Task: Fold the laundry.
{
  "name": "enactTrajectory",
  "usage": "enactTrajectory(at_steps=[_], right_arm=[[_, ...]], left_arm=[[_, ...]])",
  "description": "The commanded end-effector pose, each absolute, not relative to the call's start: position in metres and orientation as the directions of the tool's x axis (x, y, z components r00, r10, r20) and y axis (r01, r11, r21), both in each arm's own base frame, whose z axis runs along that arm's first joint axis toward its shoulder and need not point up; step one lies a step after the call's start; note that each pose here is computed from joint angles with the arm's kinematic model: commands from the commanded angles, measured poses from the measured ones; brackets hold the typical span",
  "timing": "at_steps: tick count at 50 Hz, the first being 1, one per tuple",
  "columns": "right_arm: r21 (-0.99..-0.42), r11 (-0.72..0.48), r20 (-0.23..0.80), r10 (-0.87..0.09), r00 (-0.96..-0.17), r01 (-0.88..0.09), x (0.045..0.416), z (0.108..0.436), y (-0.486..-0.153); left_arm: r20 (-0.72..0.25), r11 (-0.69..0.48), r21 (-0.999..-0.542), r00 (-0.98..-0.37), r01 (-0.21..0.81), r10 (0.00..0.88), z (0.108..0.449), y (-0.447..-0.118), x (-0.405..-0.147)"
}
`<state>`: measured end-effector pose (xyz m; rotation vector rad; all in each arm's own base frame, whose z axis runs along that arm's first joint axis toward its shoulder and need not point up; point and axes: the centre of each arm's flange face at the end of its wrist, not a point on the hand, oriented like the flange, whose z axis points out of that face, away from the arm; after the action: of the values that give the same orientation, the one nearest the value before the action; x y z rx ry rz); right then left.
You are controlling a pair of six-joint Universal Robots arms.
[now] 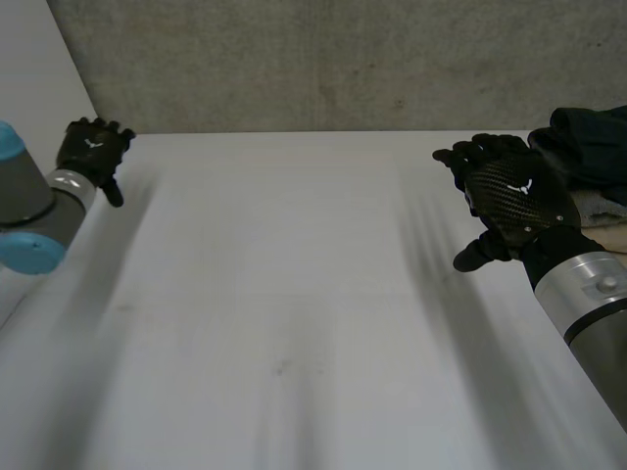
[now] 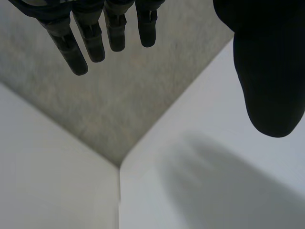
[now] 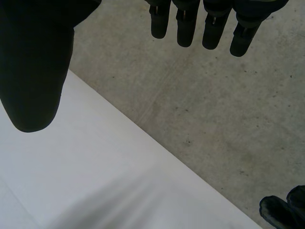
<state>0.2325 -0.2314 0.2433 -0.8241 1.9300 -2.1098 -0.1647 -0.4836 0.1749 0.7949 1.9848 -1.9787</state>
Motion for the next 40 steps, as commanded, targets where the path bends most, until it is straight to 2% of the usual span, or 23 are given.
enactTrajectory(at_steps=[1,3,7,15,22,32,40], right_arm=[[-0.954,-0.161,0.299,-0.475,-0.828,-0.252,0.233,0.243,-0.231],[-0.954,-0.163,0.301,-0.474,-0.828,-0.253,0.233,0.243,-0.232],[-0.953,-0.166,0.301,-0.480,-0.824,-0.252,0.234,0.241,-0.234],[-0.954,-0.151,0.298,-0.493,-0.817,-0.257,0.237,0.235,-0.234],[-0.955,-0.151,0.298,-0.501,-0.813,-0.257,0.239,0.234,-0.232],[-0.955,-0.156,0.298,-0.513,-0.805,-0.254,0.240,0.235,-0.233],[-0.954,-0.154,0.299,-0.495,-0.816,-0.256,0.236,0.243,-0.239]], left_arm=[[-0.493,0.218,-0.819,-0.845,0.530,0.206,0.190,-0.459,-0.128],[-0.479,0.300,-0.797,-0.851,0.524,0.214,0.197,-0.445,-0.116],[-0.455,0.377,-0.774,-0.861,0.508,0.226,0.210,-0.419,-0.101],[-0.455,0.356,-0.785,-0.862,0.506,0.223,0.230,-0.375,-0.089],[-0.431,0.385,-0.781,-0.870,0.492,0.239,0.224,-0.336,-0.087],[-0.457,0.328,-0.803,-0.867,0.498,0.198,0.218,-0.330,-0.077],[-0.445,0.310,-0.809,-0.865,0.499,0.230,0.226,-0.324,-0.093]])
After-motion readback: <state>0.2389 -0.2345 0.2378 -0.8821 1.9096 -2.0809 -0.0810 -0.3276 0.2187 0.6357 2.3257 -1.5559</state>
